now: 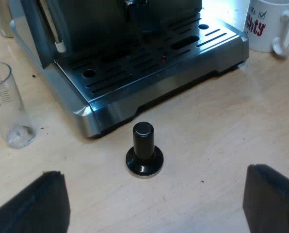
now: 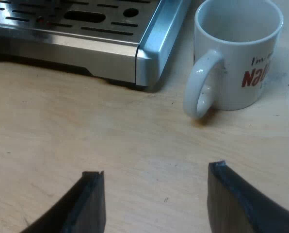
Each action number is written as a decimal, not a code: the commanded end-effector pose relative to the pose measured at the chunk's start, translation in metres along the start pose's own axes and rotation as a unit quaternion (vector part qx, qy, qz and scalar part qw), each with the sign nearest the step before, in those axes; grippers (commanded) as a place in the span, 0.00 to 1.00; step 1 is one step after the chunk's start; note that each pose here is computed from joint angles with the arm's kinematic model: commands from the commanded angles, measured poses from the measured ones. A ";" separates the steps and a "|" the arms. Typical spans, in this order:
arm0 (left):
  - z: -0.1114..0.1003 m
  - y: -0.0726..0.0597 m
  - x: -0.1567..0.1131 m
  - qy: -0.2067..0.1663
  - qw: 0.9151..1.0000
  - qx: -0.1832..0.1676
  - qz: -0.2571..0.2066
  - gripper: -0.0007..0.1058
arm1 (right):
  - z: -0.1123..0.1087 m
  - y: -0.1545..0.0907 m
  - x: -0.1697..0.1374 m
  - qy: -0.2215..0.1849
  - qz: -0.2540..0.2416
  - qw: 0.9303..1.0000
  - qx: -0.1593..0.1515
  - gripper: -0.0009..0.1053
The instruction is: Remove mug from coffee machine
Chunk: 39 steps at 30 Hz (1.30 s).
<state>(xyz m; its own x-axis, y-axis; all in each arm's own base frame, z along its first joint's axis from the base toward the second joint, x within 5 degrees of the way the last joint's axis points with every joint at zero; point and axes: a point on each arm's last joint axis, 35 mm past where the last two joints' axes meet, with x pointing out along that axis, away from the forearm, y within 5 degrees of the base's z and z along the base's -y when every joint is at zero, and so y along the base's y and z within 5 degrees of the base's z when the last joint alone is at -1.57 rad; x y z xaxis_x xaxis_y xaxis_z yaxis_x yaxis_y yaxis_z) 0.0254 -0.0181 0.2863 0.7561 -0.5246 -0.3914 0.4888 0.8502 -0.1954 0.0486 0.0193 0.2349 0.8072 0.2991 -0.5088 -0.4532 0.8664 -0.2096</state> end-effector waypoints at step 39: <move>0.004 0.008 0.000 -0.029 0.992 -0.045 0.113 0.82 | -0.004 -0.019 -0.004 0.035 -0.159 0.982 0.095 0.47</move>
<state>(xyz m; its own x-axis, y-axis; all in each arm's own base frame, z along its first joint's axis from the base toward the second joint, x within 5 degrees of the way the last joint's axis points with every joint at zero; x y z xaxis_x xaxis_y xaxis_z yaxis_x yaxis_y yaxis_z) 0.0290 -0.0114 0.2863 0.8609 -0.3252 -0.3914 0.2676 0.9435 -0.1954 0.0523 0.0001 0.2351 0.8614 -0.0179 -0.5076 -0.1020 0.9729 -0.2074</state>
